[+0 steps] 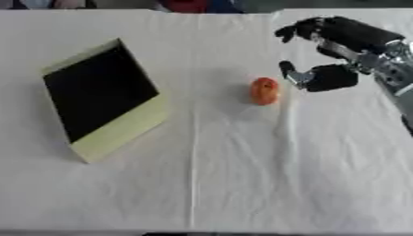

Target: Pick up objects on the table and place them in the box.

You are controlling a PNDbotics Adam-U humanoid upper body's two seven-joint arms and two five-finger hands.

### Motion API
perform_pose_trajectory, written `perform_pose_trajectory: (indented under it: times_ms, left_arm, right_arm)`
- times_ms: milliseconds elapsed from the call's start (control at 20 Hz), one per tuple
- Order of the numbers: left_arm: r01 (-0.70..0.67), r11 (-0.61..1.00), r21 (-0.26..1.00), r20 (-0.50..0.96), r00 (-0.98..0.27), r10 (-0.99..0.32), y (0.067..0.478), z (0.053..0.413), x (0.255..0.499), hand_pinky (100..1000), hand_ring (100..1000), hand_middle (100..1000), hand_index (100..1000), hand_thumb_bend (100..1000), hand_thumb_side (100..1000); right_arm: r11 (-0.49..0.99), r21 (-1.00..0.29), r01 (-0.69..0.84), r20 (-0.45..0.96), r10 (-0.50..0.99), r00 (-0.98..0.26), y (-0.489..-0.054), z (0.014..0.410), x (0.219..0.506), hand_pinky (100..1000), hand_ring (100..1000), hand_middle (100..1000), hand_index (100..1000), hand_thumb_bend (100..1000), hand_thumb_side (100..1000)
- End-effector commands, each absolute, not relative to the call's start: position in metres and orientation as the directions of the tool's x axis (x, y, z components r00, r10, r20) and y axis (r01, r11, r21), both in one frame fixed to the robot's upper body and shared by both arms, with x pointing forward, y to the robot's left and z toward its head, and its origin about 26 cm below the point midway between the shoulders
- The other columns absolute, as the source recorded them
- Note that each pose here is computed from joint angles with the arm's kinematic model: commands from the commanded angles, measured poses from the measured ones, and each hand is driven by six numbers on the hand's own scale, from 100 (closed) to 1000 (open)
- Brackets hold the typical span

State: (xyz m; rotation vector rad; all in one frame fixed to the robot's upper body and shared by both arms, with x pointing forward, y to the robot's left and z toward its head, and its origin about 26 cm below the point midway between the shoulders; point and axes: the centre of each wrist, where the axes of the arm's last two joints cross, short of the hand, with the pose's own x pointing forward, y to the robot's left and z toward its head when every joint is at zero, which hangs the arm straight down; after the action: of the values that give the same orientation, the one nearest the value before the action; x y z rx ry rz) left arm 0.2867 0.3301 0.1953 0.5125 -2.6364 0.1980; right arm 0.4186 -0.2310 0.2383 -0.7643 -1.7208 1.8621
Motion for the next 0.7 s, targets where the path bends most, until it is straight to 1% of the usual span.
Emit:
perform_pose_trajectory:
  times_ms: [50,150,300,350,400,450,600,650,700]
  left_arm:
    - [-0.374,0.926,-0.046,0.421,-0.848,-0.322,0.329,0.205,0.285,568,701,771,771,100,674]
    - [-0.373,0.927,-0.046,0.422,-0.848,-0.32,0.329,0.205,0.285,568,701,771,771,100,673]
    - [-0.373,0.927,-0.045,0.422,-0.848,-0.32,0.329,0.205,0.285,568,701,771,771,100,672]
    - [-0.373,0.927,-0.045,0.423,-0.848,-0.32,0.329,0.205,0.285,568,701,771,771,100,672]
    - [-0.372,0.927,-0.045,0.423,-0.848,-0.32,0.329,0.205,0.285,568,701,771,771,100,672]
    - [-0.372,0.927,-0.046,0.424,-0.847,-0.32,0.328,0.205,0.285,568,701,771,771,100,672]
    - [-0.37,0.928,-0.048,0.426,-0.848,-0.316,0.328,0.204,0.285,568,701,772,771,100,673]
    - [-0.369,0.928,-0.049,0.426,-0.848,-0.315,0.328,0.204,0.285,568,701,771,771,100,672]
    - [-0.368,0.929,-0.049,0.427,-0.848,-0.314,0.327,0.204,0.286,568,701,772,771,100,672]
  right_arm:
    - [-0.138,-0.99,0.016,-0.109,0.703,-0.703,-0.231,0.25,0.421,899,889,819,984,100,608]
    - [-0.159,-0.987,-0.002,-0.114,0.713,-0.692,-0.228,0.251,0.421,901,882,822,985,100,607]
    - [-0.185,-0.983,-0.014,-0.127,0.725,-0.677,-0.22,0.251,0.42,904,879,820,986,100,576]
    - [-0.194,-0.981,-0.018,-0.131,0.729,-0.672,-0.218,0.25,0.42,908,882,824,989,100,539]
    - [-0.203,-0.979,-0.023,-0.136,0.733,-0.666,-0.216,0.248,0.421,908,882,823,989,100,531]
    - [-0.21,-0.977,-0.028,-0.141,0.74,-0.658,-0.215,0.247,0.422,911,885,824,993,100,463]
    - [-0.227,-0.973,-0.036,-0.153,0.754,-0.638,-0.211,0.242,0.425,916,895,832,1000,100,465]
    - [-0.235,-0.971,-0.04,-0.157,0.758,-0.633,-0.21,0.24,0.426,921,903,838,1000,100,493]
    - [-0.244,-0.969,-0.043,-0.163,0.759,-0.63,-0.209,0.238,0.427,922,904,839,1000,100,500]
